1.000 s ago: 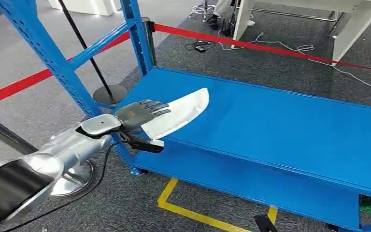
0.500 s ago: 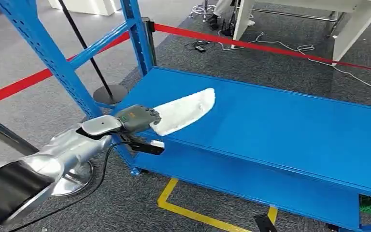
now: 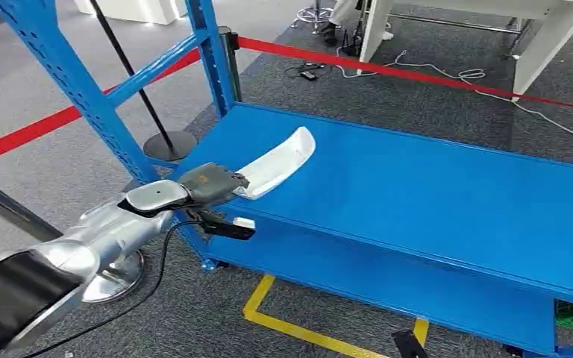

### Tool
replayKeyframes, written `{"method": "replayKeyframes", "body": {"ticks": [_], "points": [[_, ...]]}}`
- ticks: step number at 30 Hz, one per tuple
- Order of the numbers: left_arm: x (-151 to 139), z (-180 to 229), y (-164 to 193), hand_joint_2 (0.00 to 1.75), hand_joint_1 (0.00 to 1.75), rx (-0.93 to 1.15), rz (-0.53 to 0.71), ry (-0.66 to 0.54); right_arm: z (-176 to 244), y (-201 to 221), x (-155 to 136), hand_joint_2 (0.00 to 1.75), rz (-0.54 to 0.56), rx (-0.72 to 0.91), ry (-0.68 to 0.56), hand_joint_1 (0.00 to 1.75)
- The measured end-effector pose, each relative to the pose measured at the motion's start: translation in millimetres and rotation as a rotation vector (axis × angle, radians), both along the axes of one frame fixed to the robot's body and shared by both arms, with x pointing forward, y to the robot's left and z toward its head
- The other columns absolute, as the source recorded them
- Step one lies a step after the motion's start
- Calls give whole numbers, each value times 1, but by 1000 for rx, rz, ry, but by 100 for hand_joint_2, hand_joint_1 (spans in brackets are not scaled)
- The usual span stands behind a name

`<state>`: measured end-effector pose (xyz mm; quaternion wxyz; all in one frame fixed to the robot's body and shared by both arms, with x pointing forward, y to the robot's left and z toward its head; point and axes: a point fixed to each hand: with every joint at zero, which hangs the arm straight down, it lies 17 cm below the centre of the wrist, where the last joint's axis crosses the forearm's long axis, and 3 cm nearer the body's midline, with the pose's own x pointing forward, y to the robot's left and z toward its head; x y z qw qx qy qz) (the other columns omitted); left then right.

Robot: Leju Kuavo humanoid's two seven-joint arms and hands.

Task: Take the parts from the cabinet and place them on the table.

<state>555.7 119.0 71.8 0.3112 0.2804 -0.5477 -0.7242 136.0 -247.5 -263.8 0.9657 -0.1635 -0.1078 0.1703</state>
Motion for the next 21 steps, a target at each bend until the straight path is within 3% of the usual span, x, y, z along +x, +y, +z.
{"method": "replayKeyframes", "body": {"ticks": [12, 15, 21], "points": [[-2, -5, 2, 175, 175, -34, 23, 28, 0, 0, 1, 175, -3, 0, -4, 0], [-2, -5, 3, 175, 162, -37, 29, 31, 0, 0, 1, 175, -4, 0, -4, 0], [3, -1, 8, 175, 162, -50, 59, 14, 0, 0, 1, 175, -4, 1, -6, 0]]}}
